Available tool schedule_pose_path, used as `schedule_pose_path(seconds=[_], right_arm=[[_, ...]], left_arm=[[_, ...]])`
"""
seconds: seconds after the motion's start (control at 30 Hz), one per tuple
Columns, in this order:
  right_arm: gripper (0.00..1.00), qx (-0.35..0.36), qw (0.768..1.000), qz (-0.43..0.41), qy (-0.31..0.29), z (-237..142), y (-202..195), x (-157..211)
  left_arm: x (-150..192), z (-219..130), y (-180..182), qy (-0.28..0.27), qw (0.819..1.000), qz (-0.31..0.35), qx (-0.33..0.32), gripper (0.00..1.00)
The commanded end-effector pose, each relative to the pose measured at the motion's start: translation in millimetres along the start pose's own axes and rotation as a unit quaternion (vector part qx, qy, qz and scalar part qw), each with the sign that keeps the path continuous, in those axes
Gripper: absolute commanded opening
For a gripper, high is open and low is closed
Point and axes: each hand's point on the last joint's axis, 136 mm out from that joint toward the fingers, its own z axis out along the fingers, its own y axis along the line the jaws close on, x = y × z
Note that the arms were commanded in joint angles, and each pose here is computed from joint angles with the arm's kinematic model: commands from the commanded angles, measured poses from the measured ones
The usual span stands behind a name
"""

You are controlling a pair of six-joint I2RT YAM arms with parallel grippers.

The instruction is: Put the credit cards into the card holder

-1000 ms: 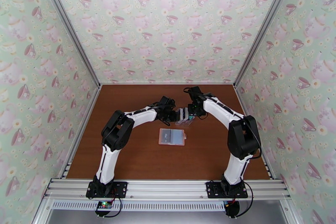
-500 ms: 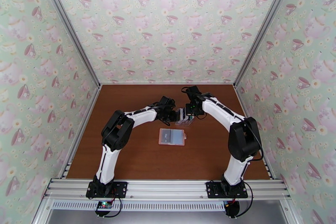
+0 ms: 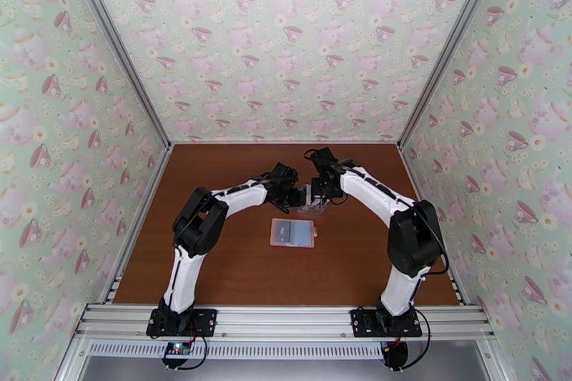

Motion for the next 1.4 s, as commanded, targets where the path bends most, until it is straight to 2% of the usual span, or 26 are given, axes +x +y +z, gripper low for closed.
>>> schedule_pose_path(seconds=[0.0,0.53,0.83,0.97,1.07,1.23,1.37], right_arm=[[0.0,0.004,0.999,0.028,-0.045,-28,-2,-14],[0.0,0.056,0.99,0.045,-0.123,-75,-1,-15],[0.0,0.05,0.99,0.04,-0.127,-75,14,7],[0.0,0.008,0.991,0.04,-0.125,-75,28,20],[0.0,-0.051,0.99,0.042,-0.125,-75,42,29],[0.0,-0.155,0.978,0.045,-0.13,-77,66,44],[0.0,-0.209,0.968,0.056,-0.128,-74,76,57]], left_arm=[[-10,-18,-5,-0.009,1.0,0.002,-0.011,0.35],[-19,-51,-21,-0.045,0.999,0.022,-0.001,0.37],[4,-77,-8,-0.051,0.998,0.041,-0.017,0.37],[25,-83,5,-0.044,0.998,0.047,-0.022,0.37],[41,-85,14,-0.038,0.997,0.054,-0.025,0.37],[61,-87,27,-0.026,0.997,0.059,-0.033,0.37],[73,-90,34,-0.018,0.997,0.058,-0.038,0.37]])
